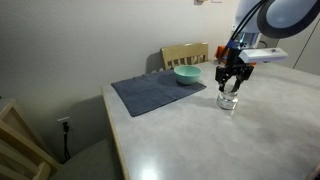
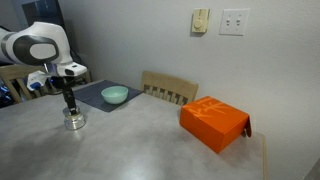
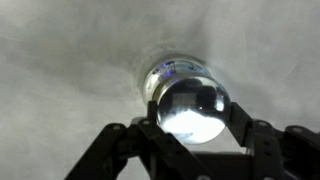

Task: Put the silver lid on top of the silver tin

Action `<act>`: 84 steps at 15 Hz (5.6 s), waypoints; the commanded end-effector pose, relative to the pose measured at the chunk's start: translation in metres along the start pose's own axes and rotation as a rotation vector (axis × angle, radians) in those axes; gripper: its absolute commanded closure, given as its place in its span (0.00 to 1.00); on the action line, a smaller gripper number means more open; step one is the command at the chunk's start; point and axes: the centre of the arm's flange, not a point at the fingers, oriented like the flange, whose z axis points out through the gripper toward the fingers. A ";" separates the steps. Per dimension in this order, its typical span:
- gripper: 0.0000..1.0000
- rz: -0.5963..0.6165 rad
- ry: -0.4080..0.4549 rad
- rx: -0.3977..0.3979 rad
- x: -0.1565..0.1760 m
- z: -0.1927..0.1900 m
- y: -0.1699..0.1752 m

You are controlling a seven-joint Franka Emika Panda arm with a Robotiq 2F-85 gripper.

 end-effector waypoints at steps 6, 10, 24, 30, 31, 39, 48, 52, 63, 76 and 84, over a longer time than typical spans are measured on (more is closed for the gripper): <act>0.56 0.026 -0.019 -0.002 0.008 0.003 0.008; 0.56 0.036 -0.026 0.001 0.012 0.005 0.013; 0.56 0.022 -0.079 -0.003 0.011 0.018 0.000; 0.56 0.009 -0.077 -0.005 0.009 0.018 -0.005; 0.56 0.006 -0.072 -0.009 0.010 0.017 -0.006; 0.56 -0.007 -0.058 -0.009 0.016 0.012 -0.011; 0.56 0.015 -0.062 -0.001 0.019 0.014 -0.003; 0.56 0.021 -0.086 -0.003 0.021 0.024 -0.002; 0.56 0.016 -0.090 -0.012 0.017 0.029 -0.006; 0.00 0.003 -0.117 0.050 -0.014 0.028 0.029; 0.00 -0.015 -0.067 0.083 -0.021 0.028 0.036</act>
